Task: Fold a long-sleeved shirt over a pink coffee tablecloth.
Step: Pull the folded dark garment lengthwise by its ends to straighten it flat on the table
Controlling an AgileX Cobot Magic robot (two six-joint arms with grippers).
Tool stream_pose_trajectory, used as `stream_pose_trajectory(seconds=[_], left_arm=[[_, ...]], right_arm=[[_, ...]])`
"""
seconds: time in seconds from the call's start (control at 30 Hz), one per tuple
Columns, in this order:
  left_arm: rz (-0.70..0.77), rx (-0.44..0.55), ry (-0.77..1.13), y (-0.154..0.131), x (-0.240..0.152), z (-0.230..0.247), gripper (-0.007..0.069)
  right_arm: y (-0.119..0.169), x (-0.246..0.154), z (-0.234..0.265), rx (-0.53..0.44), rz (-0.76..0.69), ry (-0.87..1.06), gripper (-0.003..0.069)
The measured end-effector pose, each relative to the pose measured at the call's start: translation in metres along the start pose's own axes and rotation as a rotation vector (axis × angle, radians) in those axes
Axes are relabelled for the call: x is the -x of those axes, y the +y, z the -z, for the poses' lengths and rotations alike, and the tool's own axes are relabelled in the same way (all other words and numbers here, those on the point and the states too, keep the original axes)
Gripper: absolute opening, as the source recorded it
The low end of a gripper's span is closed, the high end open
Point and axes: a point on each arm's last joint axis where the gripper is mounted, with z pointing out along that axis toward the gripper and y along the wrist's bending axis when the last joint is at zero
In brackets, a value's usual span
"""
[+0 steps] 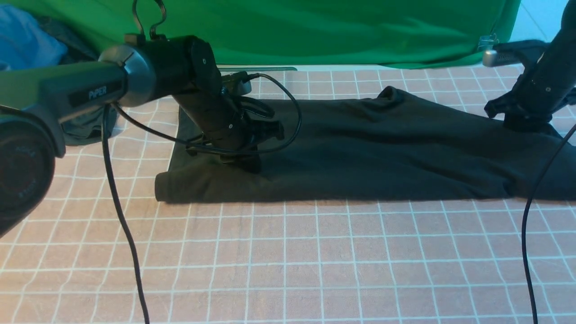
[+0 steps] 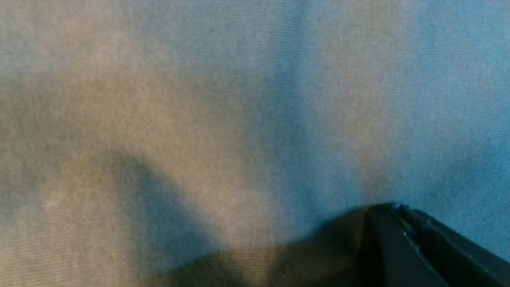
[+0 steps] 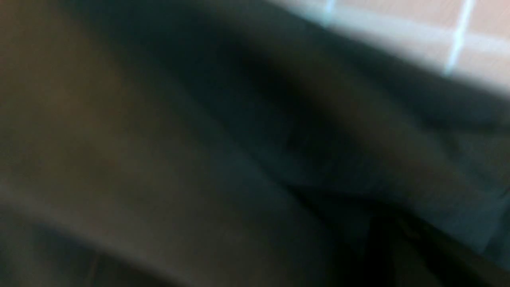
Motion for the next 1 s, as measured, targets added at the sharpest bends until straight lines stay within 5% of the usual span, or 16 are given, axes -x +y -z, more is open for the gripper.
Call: stream_pose_trajectory(seconds=[0.23, 0.53, 1.0], left_arm=[[0.016, -0.001, -0.027, 0.0, 0.002, 0.0, 0.0014], [0.014, 0.004, -0.029, 0.0, 0.003, 0.0, 0.0014], [0.013, 0.005, -0.035, 0.001, 0.003, 0.0, 0.0014]], right_arm=[[0.033, -0.004, 0.006, 0.031, 0.062, 0.074, 0.0074], [0.041, 0.003, -0.003, -0.144, 0.1, 0.024, 0.0427], [0.012, 0.008, -0.012, -0.214, 0.011, -0.058, 0.0465]])
